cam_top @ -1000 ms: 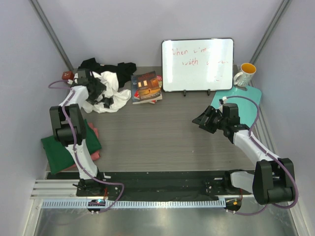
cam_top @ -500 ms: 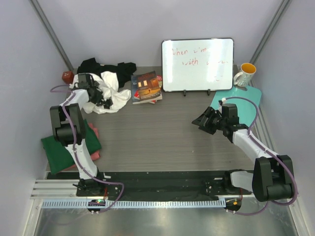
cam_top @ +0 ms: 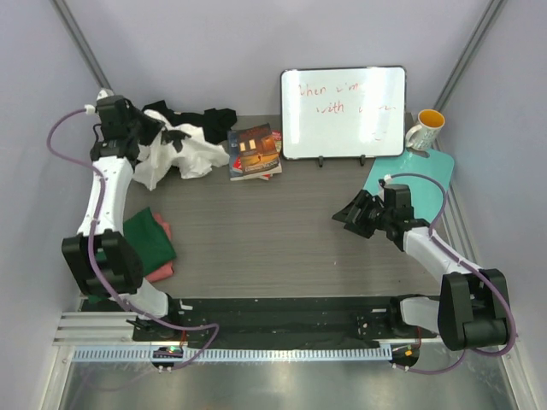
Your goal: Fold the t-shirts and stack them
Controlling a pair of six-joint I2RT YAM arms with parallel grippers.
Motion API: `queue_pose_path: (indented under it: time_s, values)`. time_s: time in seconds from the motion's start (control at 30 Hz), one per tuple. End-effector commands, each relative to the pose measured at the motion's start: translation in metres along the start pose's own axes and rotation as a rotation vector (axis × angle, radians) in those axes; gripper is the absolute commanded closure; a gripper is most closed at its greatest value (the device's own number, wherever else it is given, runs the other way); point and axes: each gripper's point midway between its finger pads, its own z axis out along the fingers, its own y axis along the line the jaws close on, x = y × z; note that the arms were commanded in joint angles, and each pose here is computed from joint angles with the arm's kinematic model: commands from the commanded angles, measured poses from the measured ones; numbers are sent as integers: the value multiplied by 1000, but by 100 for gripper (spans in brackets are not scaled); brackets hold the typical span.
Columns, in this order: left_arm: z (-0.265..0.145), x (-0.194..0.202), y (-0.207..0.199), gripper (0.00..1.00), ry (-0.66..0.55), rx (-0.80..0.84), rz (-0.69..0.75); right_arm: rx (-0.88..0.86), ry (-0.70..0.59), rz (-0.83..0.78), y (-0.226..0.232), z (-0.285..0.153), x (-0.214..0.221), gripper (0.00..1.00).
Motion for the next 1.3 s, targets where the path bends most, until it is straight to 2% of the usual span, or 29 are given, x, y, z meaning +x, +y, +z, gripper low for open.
queue_pose_path:
  time_s: [0.0, 0.13, 0.27, 0.33, 0.47, 0.63, 0.83, 0.9, 0.93, 0.97, 1.0, 1.07, 1.1, 1.17, 1.23, 1.27]
  values:
    - [-66, -20, -68, 100, -12, 222, 27, -57, -16, -23, 18, -1, -6, 38]
    - [-132, -9, -98, 100, -30, 307, 106, -75, -7, -34, 28, 3, -10, 38]
    - [-176, -4, -100, 100, -62, 329, 125, -100, -9, -35, 37, 9, -14, 39]
    - [-187, 10, -103, 100, -4, 380, 124, -111, -5, -30, 42, 12, -14, 39]
    - [-185, 71, -97, 100, 224, 452, 99, -131, -15, -26, 51, 23, -20, 38]
    - [-188, 155, -75, 100, 359, 427, 174, -117, -36, -70, 64, 37, -35, 35]
    - [-163, 234, -21, 100, 534, 314, 197, -146, -9, -107, 90, 66, -43, 37]
    - [-160, 250, -15, 100, 562, 309, 196, -172, 10, -134, 109, 77, -41, 44]
    - [-157, 262, -5, 100, 584, 288, 198, -142, 38, -131, 103, 91, -34, 51]
    - [-156, 267, -2, 100, 588, 282, 199, -132, 41, -137, 105, 98, -33, 87]
    - [-158, 275, -3, 100, 602, 293, 211, -150, 46, -169, 122, 104, -31, 96]
    - [-157, 286, 4, 100, 609, 274, 226, -99, 83, -172, 113, 127, -21, 99]
    - [-159, 292, 5, 100, 622, 275, 237, -112, 83, -187, 125, 134, -24, 99]
    - [-159, 300, 9, 100, 637, 266, 249, -60, 157, -199, 114, 158, -2, 99]
    - [-159, 306, 14, 100, 645, 258, 258, -49, 173, -228, 126, 171, 5, 99]
    - [-159, 307, 15, 100, 646, 256, 263, -21, 194, -229, 117, 182, 12, 99]
